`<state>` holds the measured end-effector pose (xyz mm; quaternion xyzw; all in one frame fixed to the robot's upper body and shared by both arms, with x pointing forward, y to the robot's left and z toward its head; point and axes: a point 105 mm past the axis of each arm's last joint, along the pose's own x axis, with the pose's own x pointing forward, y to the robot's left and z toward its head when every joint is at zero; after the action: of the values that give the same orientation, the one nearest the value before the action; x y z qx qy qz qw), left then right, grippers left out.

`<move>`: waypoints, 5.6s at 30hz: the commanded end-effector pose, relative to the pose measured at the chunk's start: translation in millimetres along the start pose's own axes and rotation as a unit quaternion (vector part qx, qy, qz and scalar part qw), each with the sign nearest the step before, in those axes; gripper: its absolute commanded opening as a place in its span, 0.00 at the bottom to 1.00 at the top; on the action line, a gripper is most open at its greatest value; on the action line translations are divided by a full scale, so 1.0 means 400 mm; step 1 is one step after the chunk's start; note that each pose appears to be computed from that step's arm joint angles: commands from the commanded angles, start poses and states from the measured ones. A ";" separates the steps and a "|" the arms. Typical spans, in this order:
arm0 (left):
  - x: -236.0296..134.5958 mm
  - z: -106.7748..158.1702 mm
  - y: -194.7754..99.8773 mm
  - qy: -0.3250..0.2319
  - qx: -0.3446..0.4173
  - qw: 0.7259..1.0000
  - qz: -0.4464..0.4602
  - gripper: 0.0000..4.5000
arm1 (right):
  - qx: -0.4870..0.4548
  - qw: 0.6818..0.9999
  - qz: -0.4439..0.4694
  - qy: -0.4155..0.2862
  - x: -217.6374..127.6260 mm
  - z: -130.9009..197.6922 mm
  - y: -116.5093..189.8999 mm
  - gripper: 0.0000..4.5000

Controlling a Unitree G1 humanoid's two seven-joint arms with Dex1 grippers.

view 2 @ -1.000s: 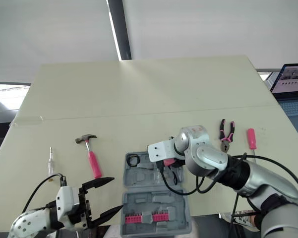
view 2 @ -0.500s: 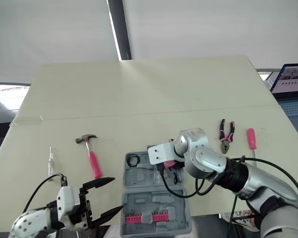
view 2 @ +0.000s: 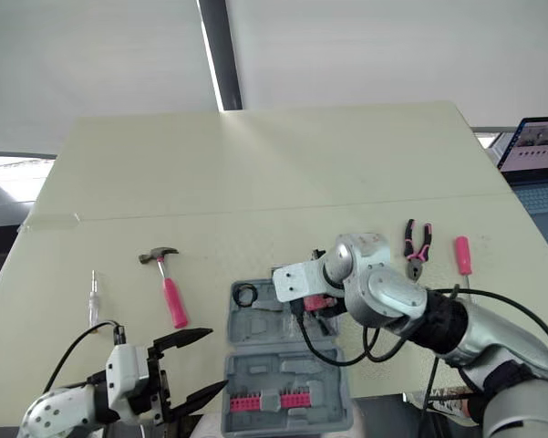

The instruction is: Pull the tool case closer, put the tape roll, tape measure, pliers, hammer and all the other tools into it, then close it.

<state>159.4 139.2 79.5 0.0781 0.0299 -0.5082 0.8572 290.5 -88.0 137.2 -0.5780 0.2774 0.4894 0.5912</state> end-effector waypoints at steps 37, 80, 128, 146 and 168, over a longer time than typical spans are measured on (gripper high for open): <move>-0.027 0.024 0.023 0.003 0.023 1.000 0.008 1.00 | 0.151 0.927 -0.044 -0.341 0.100 -0.119 0.043 0.34; -0.029 0.055 0.058 -0.014 0.015 0.999 0.030 1.00 | 0.290 0.893 -0.020 -0.342 0.215 -0.178 0.130 0.34; 0.026 0.106 0.035 -0.051 0.016 0.998 -0.022 1.00 | 0.543 0.804 -0.132 -0.204 -0.009 -0.382 0.317 0.99; 0.049 0.117 0.040 -0.048 0.013 0.998 -0.035 1.00 | 0.636 0.675 -0.351 -0.129 0.019 -0.424 0.125 0.99; 0.040 0.097 0.037 -0.044 0.020 0.999 -0.017 1.00 | 0.700 0.579 -0.413 -0.068 0.072 -0.524 0.043 0.99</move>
<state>181.9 127.0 112.1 0.0631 -0.0029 -0.5253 0.8486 336.3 -274.3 64.2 -0.0106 0.2296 -0.0907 0.9690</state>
